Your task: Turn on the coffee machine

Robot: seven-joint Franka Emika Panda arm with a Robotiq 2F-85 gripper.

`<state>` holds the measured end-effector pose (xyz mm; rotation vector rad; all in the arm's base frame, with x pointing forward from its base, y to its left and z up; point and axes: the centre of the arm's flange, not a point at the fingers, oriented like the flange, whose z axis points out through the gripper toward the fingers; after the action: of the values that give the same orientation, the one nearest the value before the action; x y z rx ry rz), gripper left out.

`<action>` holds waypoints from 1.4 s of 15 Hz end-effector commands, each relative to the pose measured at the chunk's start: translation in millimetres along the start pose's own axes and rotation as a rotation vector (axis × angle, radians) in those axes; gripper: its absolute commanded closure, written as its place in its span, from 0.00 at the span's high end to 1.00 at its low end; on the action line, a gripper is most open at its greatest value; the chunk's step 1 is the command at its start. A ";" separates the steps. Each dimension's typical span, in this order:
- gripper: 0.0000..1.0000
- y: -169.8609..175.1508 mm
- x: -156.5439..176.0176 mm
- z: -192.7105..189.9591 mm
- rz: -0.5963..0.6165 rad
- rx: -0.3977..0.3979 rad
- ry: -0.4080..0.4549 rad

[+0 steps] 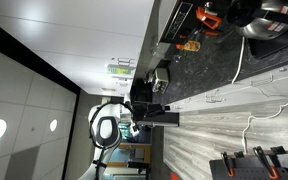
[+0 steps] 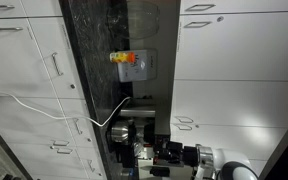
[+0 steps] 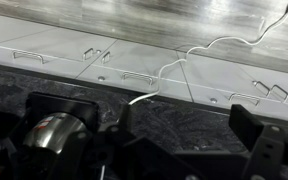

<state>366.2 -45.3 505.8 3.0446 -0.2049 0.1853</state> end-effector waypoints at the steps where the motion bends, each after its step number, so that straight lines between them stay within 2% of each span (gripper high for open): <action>1: 1.00 35.9 -5.1 -9.1 0.036 -0.051 0.082; 7: 1.00 111.6 0.1 -26.8 0.034 -0.089 0.201; 13: 1.00 178.6 0.4 -41.3 -0.046 -0.106 0.228; 15: 1.00 186.1 -1.3 -44.4 -0.064 -0.107 0.224; 16: 1.00 176.5 -8.1 -39.6 -0.034 -0.085 0.230; 21: 1.00 180.6 -6.5 -41.1 -0.042 -0.088 0.231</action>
<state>330.0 -219.1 559.4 2.9057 -0.1284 0.5066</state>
